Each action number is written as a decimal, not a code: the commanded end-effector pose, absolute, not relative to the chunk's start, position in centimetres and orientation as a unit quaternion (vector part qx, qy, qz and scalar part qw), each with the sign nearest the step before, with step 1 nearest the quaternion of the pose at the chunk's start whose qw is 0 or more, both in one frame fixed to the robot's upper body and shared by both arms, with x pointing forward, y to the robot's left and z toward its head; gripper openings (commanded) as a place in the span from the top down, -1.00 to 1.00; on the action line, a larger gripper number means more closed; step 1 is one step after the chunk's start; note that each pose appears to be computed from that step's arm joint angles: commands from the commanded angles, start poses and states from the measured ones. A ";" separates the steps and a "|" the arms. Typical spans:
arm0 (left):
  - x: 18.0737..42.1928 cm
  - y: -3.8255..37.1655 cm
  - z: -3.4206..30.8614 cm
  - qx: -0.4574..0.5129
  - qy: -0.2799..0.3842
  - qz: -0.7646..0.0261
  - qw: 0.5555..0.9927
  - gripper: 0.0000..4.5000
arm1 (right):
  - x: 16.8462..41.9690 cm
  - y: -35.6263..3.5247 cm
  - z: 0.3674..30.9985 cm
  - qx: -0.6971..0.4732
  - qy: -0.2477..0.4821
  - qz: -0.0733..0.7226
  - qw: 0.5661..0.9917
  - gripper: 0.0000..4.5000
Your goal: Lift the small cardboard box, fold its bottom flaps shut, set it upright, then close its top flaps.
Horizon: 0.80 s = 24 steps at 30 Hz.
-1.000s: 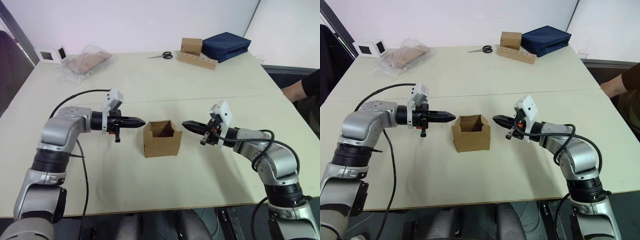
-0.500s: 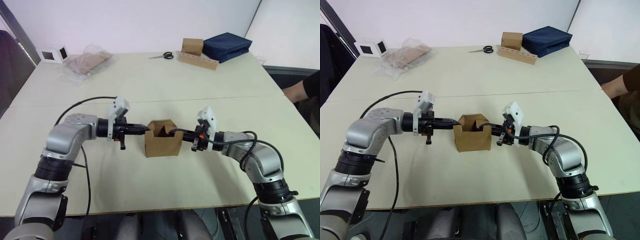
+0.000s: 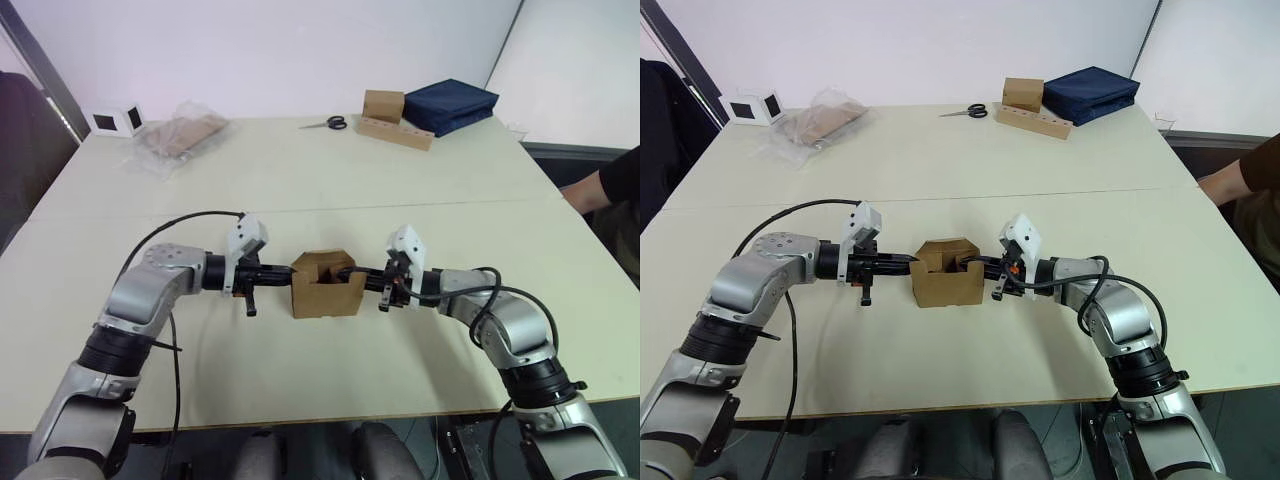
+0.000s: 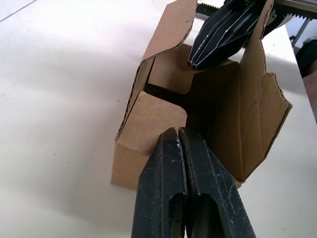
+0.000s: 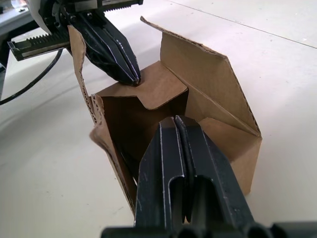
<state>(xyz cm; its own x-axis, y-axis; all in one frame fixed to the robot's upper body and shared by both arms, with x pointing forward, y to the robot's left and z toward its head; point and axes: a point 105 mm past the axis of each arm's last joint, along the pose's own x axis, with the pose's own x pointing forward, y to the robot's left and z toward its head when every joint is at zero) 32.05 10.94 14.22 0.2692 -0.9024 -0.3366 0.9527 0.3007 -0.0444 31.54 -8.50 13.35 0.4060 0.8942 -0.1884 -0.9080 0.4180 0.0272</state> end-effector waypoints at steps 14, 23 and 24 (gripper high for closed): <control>31.8 12.1 20.8 0.011 0.071 -0.590 0.804 0.99 | 30.3 -9.4 22.6 0.020 -0.018 0.528 0.849 1.00; 35.2 12.9 21.1 0.016 0.065 -0.558 0.827 0.99 | 25.6 -6.8 20.7 -0.039 0.029 0.590 0.806 1.00; 35.5 12.7 21.0 0.016 0.065 -0.559 0.827 0.99 | 25.5 -6.6 20.4 -0.038 0.031 0.590 0.806 1.00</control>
<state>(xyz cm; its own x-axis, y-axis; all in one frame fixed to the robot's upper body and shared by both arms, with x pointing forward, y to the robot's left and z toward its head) 35.15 12.99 20.35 0.3736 -0.9173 -0.1378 0.9187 0.3864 -0.0816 26.08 -7.08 20.05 0.3153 0.9436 -0.1010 -0.9481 0.3178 0.0101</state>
